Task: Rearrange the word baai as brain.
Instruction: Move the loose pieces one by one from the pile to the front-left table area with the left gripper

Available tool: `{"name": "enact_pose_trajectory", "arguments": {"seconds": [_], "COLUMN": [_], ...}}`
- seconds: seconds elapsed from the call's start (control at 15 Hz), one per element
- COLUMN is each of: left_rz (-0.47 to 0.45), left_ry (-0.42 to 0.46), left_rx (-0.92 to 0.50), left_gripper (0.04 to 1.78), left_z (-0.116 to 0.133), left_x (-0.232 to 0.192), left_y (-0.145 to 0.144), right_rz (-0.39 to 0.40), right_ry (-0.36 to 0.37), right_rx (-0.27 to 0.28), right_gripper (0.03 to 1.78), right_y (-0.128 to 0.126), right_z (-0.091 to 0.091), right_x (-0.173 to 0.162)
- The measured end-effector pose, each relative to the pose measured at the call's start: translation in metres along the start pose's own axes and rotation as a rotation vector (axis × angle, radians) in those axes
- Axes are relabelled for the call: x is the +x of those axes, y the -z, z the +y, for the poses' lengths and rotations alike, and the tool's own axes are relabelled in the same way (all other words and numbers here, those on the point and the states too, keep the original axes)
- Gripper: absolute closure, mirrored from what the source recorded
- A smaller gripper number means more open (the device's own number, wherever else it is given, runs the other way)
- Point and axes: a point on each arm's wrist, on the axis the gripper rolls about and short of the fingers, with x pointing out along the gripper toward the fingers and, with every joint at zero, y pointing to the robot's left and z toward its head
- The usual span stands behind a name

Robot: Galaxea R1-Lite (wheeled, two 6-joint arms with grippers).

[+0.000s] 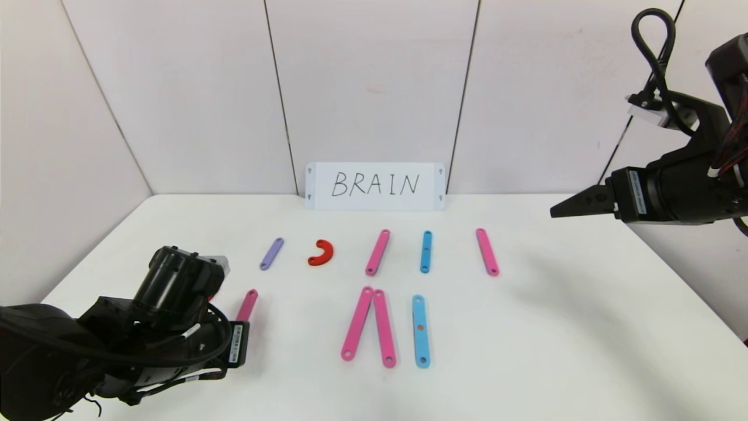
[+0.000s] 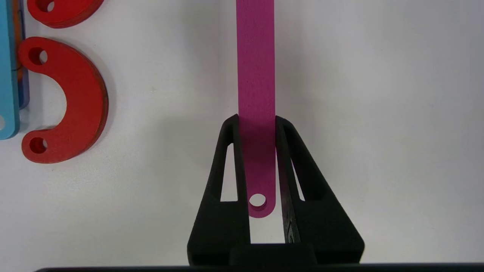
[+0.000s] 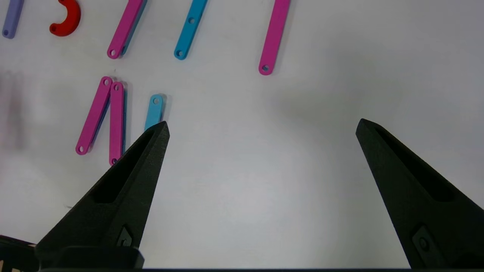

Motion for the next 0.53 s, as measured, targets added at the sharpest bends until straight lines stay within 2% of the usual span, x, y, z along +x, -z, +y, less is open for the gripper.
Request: {"name": "enact_pose_trajectory", "arguments": {"seconds": [0.2, 0.53], "left_rz": [0.023, -0.016], "left_ry": [-0.001, -0.042], "left_rx": [0.017, 0.014], "left_gripper": [1.55, 1.55], "left_z": [-0.004, -0.007], "left_x": [0.005, 0.020], "left_y": [0.005, 0.004], "right_rz": [0.002, 0.003], "right_ry": [0.000, 0.001], "right_rx": [-0.005, -0.009], "right_gripper": [0.08, 0.08], "right_y": [0.001, 0.001], "right_z": [0.000, 0.000], "right_x": [0.000, 0.000]}}
